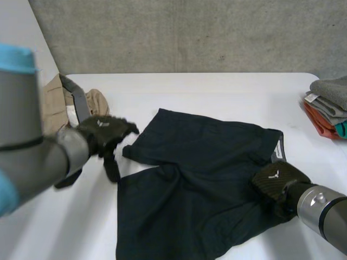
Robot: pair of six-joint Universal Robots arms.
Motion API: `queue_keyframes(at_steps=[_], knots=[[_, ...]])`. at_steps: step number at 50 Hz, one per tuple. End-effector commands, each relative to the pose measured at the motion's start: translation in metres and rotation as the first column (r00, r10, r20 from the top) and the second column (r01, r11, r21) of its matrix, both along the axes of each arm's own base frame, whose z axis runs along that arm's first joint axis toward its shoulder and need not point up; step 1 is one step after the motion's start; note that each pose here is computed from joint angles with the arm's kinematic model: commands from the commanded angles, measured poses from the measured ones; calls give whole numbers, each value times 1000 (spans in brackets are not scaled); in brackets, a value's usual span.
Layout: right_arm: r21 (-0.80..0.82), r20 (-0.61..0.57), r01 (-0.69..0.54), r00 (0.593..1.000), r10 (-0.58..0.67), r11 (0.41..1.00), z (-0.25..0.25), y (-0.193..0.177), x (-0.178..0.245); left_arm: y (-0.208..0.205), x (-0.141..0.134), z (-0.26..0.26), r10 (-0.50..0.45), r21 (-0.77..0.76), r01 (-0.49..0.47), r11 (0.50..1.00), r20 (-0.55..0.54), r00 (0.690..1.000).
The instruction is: Fold the laundry.
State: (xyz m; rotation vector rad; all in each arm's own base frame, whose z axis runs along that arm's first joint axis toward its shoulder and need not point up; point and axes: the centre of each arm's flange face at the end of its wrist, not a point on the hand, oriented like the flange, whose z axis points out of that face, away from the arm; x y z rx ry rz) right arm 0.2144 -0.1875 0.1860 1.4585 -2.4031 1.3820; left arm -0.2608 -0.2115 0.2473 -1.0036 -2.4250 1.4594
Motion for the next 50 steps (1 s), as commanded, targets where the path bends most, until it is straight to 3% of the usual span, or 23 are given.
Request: queue_keyframes(at_steps=[1,8,12,16,24,29,33,34,35,38,42,46,50], knots=[[27,201,139,969,-141,990,22,-16,5,80,15,-25,-86,57,86,995,-5,996],[89,342,261,898,-276,961,33,-38,4,119,13,-54,-163,68,163,984,0,987],[126,380,311,862,-336,942,35,-46,1,126,13,-62,-161,81,157,984,35,986],[143,383,353,842,-381,925,35,-48,-2,124,14,-75,-131,102,121,987,97,987],[157,386,397,818,-426,904,35,-46,-9,110,-4,-97,-139,83,130,988,110,984],[155,355,380,840,-411,912,33,-41,-9,98,-11,-101,-116,35,112,993,122,986],[153,150,265,946,-288,952,19,-19,-17,98,-5,-92,-95,0,95,995,126,987],[157,48,198,977,-208,968,16,-8,-23,101,-2,-89,-104,0,105,995,128,986],[161,-5,161,987,-162,974,13,-3,-26,103,0,-88,-112,4,113,994,132,985],[207,-154,35,988,-3,978,6,13,-38,109,6,-87,-154,29,151,988,146,977],[288,-246,-70,959,144,955,1,25,-47,119,13,-86,-227,115,208,971,197,954],[303,-248,-91,954,171,949,4,23,-50,132,18,-81,-311,211,261,942,252,916],[268,-191,-80,972,134,960,9,10,-45,129,17,-69,-330,247,264,932,282,901]])
